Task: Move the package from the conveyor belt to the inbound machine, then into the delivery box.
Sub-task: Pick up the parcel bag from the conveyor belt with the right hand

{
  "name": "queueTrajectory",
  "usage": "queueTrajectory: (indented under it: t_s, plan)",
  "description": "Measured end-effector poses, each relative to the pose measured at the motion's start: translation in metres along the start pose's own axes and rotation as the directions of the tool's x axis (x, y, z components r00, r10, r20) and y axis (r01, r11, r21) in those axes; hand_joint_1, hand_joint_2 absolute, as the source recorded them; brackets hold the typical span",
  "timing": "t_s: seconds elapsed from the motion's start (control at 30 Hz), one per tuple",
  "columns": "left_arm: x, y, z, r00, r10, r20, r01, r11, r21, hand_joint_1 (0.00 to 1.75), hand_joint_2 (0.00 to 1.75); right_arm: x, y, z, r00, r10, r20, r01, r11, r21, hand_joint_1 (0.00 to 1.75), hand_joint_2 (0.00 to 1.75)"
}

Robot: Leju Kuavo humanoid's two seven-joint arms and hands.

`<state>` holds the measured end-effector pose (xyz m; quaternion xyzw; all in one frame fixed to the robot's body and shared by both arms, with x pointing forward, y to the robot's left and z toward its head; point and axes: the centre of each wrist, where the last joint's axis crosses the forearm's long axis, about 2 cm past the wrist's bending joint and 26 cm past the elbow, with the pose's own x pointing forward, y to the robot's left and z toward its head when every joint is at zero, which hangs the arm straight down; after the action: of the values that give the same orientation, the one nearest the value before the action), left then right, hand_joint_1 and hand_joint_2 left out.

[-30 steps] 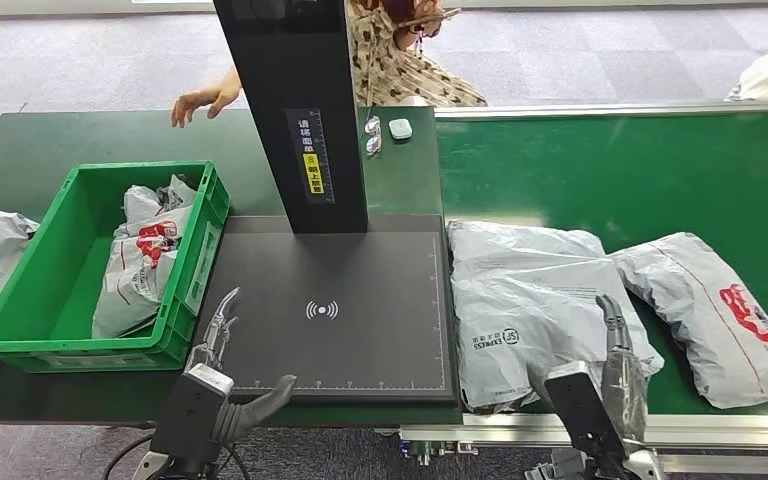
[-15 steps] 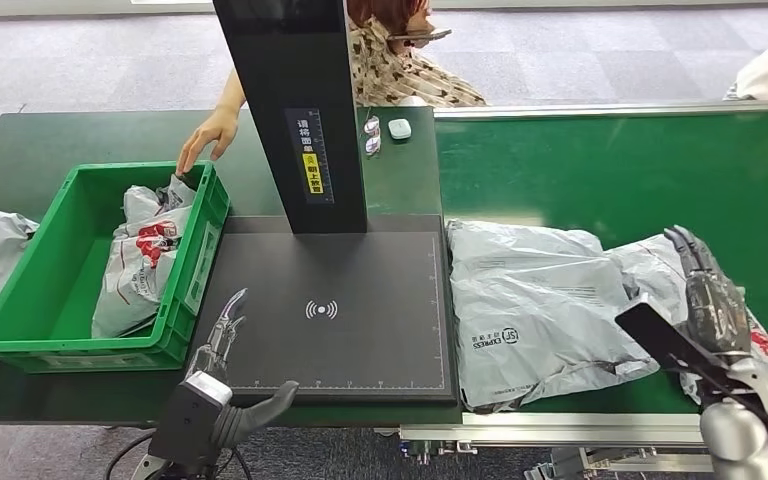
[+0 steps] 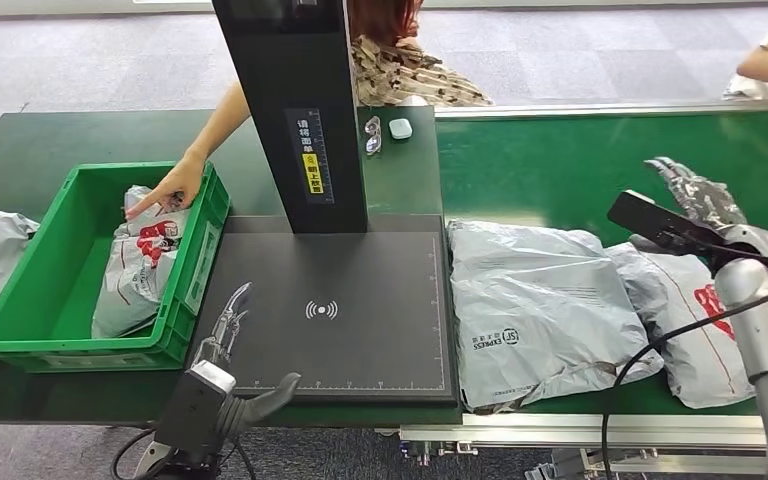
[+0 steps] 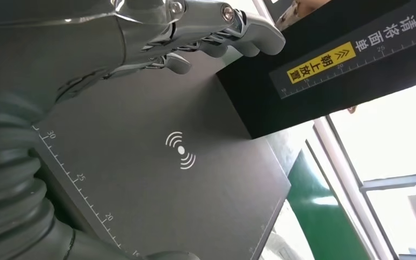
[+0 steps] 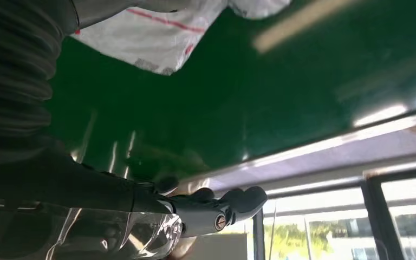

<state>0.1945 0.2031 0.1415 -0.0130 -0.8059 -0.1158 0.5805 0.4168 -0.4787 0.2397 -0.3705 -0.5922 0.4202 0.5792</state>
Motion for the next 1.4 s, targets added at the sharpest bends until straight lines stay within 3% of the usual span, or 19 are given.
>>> queueTrajectory:
  t_s: [0.17,0.33,0.67,1.03,1.23,1.4]
  plan:
    - [-0.001,0.001,0.0,1.0,0.004,-0.005,-0.004,1.0,0.005,0.0,1.75,0.005,0.016,-0.01,0.995,-0.099,0.004,0.095,0.973,0.212,0.0,1.75]
    - [-0.004,0.002,-0.001,1.0,0.011,-0.01,-0.011,1.0,0.005,0.0,1.75,0.012,0.037,-0.013,0.98,-0.2,-0.001,0.184,0.9,0.395,0.0,1.75]
    - [-0.009,0.004,-0.006,1.0,0.019,-0.019,-0.019,1.0,0.0,0.0,1.75,0.029,0.072,-0.013,0.947,-0.321,-0.024,0.275,0.768,0.579,0.0,1.75]
    - [-0.015,0.006,-0.015,0.999,0.026,-0.029,-0.026,1.0,-0.008,0.0,1.75,0.046,0.114,-0.01,0.99,-0.119,-0.069,0.131,0.658,0.741,0.0,1.75]
    - [-0.017,0.005,-0.02,0.999,0.031,-0.029,-0.031,0.999,-0.019,0.0,1.75,0.05,0.118,-0.009,0.998,0.022,-0.064,0.04,0.574,0.818,0.0,1.75]
    - [-0.019,0.002,-0.022,0.999,0.036,-0.03,-0.037,0.999,-0.033,0.0,1.75,0.047,0.114,-0.006,0.988,0.153,-0.02,-0.068,0.55,0.832,0.0,1.75]
